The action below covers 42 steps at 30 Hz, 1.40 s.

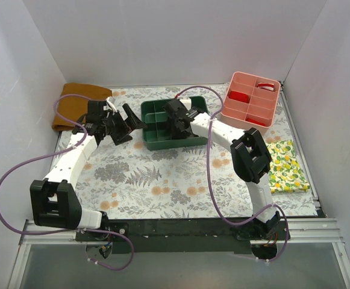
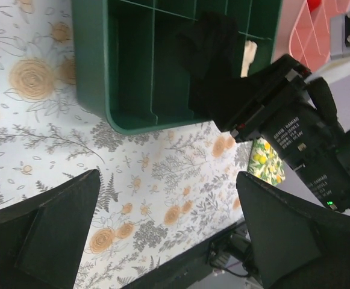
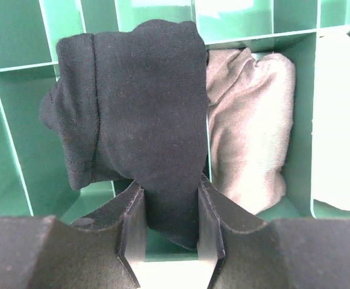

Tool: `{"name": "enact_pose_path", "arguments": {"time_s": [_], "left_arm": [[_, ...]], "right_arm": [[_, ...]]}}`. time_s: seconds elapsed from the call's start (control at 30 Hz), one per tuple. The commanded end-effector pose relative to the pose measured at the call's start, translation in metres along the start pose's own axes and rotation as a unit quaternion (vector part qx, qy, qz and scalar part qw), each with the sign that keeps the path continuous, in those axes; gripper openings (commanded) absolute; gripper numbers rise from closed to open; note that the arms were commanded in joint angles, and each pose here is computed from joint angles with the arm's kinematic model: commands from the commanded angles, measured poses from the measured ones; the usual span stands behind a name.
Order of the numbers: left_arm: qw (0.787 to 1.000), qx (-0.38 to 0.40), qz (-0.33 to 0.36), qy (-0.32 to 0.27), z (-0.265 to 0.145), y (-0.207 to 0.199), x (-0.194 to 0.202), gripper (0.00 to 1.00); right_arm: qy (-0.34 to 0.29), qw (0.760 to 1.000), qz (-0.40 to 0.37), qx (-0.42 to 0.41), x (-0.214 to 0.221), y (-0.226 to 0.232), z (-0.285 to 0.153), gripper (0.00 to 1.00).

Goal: Roll the underwear
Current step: Move the storage box to the center of the board.

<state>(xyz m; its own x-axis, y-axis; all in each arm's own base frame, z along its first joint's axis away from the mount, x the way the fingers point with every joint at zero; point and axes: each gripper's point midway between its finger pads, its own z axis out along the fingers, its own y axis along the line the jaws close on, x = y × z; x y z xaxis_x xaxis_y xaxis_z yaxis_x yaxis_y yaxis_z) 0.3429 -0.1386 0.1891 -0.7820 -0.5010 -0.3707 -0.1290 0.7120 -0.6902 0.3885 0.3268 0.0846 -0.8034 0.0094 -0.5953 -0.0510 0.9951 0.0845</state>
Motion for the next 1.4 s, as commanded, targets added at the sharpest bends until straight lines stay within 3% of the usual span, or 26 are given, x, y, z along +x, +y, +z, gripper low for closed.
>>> {"name": "enact_pose_path", "arguments": {"time_s": [0.0,0.1,0.2,0.3,0.33,0.4,0.9,1.13,1.37], "left_arm": [[0.997,0.065,0.018,0.046,0.009,-0.025,-0.001,0.82],[0.995,0.068,0.025,0.067,0.021,-0.028,-0.007,0.64],[0.992,0.101,0.040,0.071,0.029,-0.043,-0.018,0.57],[0.986,0.144,0.025,0.078,0.041,-0.058,-0.024,0.44],[0.982,0.159,0.018,0.099,0.049,-0.059,-0.020,0.23],[0.979,0.175,0.019,0.100,0.055,-0.069,-0.025,0.03],[0.989,0.068,0.064,0.118,0.139,-0.066,0.008,0.00],[0.992,-0.003,0.081,0.097,0.150,-0.051,0.006,0.00],[0.994,-0.028,0.092,0.048,0.144,-0.051,-0.010,0.00]], "right_arm": [[-0.003,0.999,0.044,-0.025,-0.010,0.000,-0.012,0.01],[0.007,0.997,0.069,-0.042,0.001,0.002,-0.007,0.01],[0.001,0.995,0.086,-0.053,-0.001,0.002,-0.007,0.01],[-0.001,0.994,0.089,-0.057,0.000,0.001,-0.007,0.01],[0.001,0.994,0.090,-0.058,0.003,0.000,-0.005,0.01],[-0.002,0.994,0.090,-0.064,0.001,0.001,-0.007,0.01],[-0.011,0.995,0.082,-0.060,-0.001,-0.004,-0.014,0.01],[-0.015,0.994,0.083,-0.064,-0.004,-0.003,-0.016,0.01],[-0.015,0.995,0.079,-0.062,-0.004,-0.004,-0.015,0.01]]}}
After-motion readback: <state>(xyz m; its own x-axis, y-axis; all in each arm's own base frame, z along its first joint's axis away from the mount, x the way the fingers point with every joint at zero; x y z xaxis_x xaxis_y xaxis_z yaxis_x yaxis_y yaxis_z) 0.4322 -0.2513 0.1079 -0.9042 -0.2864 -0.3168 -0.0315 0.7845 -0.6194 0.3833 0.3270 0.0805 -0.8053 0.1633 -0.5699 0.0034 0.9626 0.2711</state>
